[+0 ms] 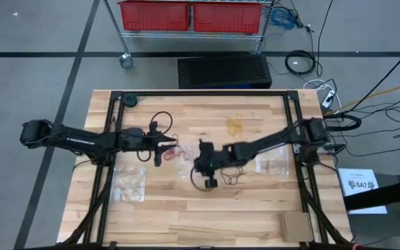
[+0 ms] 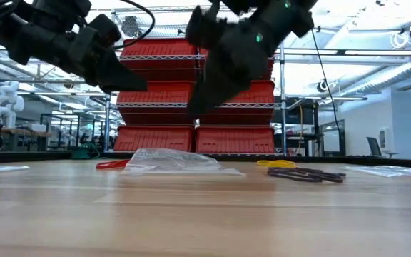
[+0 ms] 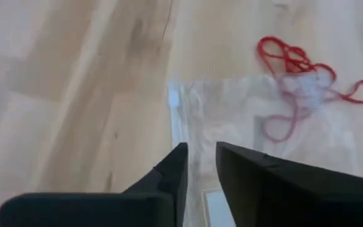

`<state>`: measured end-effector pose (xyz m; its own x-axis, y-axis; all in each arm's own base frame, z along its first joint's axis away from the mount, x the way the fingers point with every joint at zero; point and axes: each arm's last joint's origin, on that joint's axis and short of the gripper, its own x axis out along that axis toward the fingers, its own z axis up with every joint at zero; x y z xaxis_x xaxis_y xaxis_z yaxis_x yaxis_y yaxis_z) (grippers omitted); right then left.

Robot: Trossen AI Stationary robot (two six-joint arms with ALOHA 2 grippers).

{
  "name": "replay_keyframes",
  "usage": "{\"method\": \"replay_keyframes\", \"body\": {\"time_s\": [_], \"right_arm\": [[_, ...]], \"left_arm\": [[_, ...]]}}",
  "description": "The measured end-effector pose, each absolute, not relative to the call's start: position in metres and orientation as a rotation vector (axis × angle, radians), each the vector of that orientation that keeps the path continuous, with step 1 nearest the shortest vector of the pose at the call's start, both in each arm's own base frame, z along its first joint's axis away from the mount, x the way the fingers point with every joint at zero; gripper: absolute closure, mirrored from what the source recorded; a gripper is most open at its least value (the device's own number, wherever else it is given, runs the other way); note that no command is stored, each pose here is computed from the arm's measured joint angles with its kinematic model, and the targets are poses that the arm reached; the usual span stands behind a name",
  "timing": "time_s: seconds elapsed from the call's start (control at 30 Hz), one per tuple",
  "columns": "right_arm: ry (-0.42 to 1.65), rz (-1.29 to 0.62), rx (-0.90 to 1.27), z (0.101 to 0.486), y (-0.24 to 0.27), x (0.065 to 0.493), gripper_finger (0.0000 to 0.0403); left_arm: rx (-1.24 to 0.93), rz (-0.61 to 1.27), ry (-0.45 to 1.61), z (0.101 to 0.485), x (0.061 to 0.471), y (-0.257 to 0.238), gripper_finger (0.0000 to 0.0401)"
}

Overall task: Sort rubber bands
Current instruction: Open the top right transparent zip bag

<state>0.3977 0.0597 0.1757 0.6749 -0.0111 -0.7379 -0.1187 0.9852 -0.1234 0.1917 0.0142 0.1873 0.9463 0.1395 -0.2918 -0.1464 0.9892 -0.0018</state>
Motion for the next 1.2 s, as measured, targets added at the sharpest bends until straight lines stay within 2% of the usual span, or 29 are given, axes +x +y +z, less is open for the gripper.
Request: {"method": "replay_keyframes", "body": {"time_s": [0.17,0.23,0.47,0.77,0.87,1.03,1.2], "right_arm": [[0.865,0.011,-0.316,0.148,0.078,0.408,0.0313],[0.867,0.009,-0.334,0.144,0.082,0.415,0.0314],[0.907,0.025,-0.359,0.132,0.088,0.433,0.032],[0.923,-0.026,-0.329,0.124,0.081,0.442,0.0325],[0.934,-0.048,-0.309,0.124,0.074,0.443,0.0341],[0.952,-0.061,-0.31,0.123,0.071,0.442,0.0395],[0.96,-0.071,-0.297,0.125,0.073,0.439,0.0402]], "left_arm": [[0.02,0.138,0.242,0.197,0.187,0.014,0.0381],[0.04,0.137,0.227,0.199,0.185,0.014,0.0394],[0.042,0.145,0.195,0.203,0.185,0.015,0.0372],[0.042,0.148,0.181,0.205,0.185,0.015,0.0369],[0.043,0.151,0.182,0.205,0.185,0.015,0.0369],[0.044,0.152,0.181,0.205,0.185,0.015,0.0369],[0.09,0.15,0.148,0.208,0.185,0.015,0.0369]]}}
